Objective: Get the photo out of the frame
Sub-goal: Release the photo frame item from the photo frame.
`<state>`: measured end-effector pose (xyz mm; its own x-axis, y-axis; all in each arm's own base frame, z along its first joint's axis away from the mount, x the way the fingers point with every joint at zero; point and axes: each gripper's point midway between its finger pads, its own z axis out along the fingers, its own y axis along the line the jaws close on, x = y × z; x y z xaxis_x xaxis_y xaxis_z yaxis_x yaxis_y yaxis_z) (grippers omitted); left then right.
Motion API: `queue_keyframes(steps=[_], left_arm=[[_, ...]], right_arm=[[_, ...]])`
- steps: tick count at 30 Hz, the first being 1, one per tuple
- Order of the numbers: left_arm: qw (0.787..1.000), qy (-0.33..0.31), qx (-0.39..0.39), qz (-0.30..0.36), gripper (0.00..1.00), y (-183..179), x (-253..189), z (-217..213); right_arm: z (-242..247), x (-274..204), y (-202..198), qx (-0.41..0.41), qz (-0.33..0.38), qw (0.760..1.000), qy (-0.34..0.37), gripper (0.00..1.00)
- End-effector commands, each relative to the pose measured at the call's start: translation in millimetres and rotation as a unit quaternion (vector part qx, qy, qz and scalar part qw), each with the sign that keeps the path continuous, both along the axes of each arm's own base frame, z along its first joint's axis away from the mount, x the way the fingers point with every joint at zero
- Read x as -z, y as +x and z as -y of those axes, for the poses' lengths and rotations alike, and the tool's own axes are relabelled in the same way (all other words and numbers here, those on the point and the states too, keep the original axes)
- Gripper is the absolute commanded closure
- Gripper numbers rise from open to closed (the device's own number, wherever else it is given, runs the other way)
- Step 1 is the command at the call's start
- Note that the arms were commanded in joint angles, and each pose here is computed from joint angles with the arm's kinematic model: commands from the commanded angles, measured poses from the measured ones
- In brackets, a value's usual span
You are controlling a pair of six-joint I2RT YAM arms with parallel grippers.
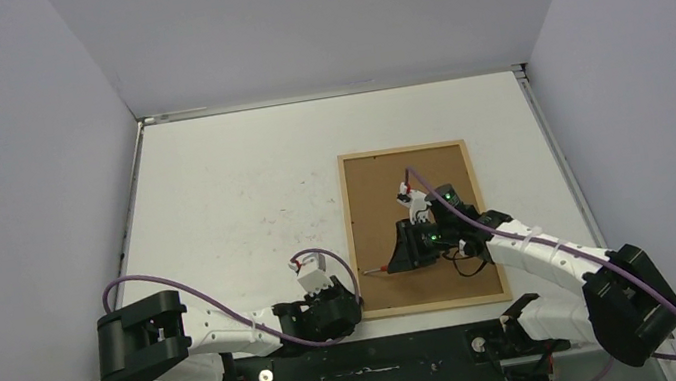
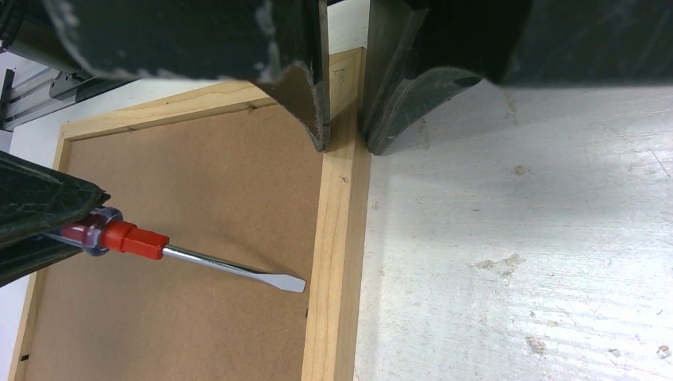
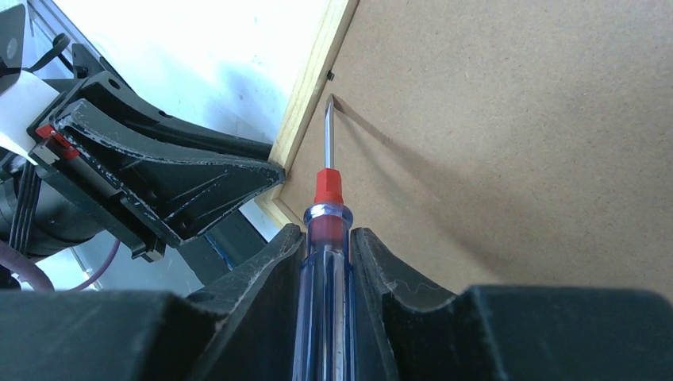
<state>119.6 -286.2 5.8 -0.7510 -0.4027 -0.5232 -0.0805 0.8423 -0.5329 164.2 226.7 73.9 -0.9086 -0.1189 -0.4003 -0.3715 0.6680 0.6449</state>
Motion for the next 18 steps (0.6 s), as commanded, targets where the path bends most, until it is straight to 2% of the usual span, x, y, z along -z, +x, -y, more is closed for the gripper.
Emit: queue_keyframes(steps=[1, 18], left_arm=[[0.951, 0.272, 0.044, -0.137, 1.0, -59.1, 82.7, -136.1], [0.952, 0.271, 0.045, -0.135, 1.0, -58.5, 80.7, -135.9]], right_arm=[[-5.8, -14.1, 18.5, 0.002, 0.032, 0.999, 0.008, 1.0], [-7.3, -8.9, 24.0, 0.008, 0.029, 1.0, 0.007, 1.0]])
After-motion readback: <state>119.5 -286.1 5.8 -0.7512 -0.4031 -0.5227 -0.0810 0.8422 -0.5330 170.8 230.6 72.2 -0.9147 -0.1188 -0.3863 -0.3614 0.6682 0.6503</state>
